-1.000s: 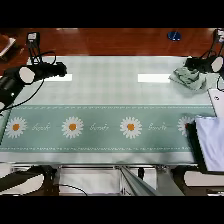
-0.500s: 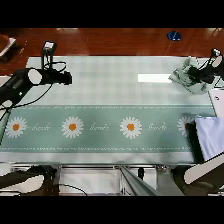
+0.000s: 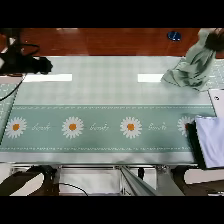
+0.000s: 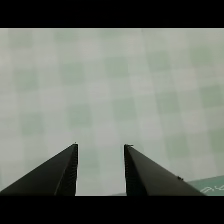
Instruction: Fold the shirts.
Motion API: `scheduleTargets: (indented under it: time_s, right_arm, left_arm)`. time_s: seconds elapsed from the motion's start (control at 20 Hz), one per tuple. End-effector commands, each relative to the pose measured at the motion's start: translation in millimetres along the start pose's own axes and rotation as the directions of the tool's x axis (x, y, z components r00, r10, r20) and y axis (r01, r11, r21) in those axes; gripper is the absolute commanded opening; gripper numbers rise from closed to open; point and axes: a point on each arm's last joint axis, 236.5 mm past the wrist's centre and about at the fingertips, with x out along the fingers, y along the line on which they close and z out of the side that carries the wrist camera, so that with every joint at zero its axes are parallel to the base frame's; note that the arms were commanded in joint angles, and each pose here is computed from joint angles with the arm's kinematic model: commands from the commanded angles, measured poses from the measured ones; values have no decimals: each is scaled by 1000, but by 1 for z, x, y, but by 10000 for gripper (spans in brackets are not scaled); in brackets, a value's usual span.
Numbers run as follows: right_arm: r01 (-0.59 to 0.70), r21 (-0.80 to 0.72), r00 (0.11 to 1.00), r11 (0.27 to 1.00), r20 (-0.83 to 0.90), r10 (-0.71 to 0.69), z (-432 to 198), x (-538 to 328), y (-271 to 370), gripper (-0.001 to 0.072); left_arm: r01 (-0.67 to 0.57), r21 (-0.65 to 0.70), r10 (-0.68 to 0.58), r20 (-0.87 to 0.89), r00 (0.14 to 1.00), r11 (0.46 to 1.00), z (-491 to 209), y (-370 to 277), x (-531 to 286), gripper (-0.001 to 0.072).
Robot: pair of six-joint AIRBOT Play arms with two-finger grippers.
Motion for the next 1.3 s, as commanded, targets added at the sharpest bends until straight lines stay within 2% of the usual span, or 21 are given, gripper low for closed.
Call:
scheduleTargets:
  time_s: [0.0,0.25,0.4,0.5,0.6,0.75,0.85,1.0,1.25]
  right_arm:
    - [-90,-190,942,978,303,146,70,-140,82,18]
    - [-149,-426,820,892,450,352,63,-282,194,18]
    - [-225,-515,783,827,410,468,36,-319,240,18]
    - [-315,-575,785,755,290,548,1,-322,273,18]
    - [-401,-611,818,683,98,567,-45,-300,296,19]
    - [-565,-548,807,616,-215,549,-135,-230,333,18]
    - [-635,-470,772,613,-367,518,-203,-177,354,18]
    - [-663,-318,725,677,-497,477,-296,-101,370,19]
    - [-642,-144,632,753,-655,414,-379,-34,367,20]
  left_arm:
    - [23,-49,-22,19,1000,999,-21,-14,-60,382]
    - [171,-173,-180,-35,983,970,-122,-66,-59,382]
    - [178,-227,-191,-37,981,957,-156,-72,-46,382]
    - [171,-244,-186,-38,982,955,-164,-70,-39,382]
    - [173,-252,-188,-36,982,952,-166,-70,-35,382]
    - [177,-257,-185,-10,983,950,-159,-70,-35,382]
    - [177,-258,-187,-14,982,950,-161,-70,-35,382]
    - [181,-263,-194,-22,981,948,-162,-72,-35,382]
    - [201,-272,-214,-18,977,941,-161,-77,-36,382]
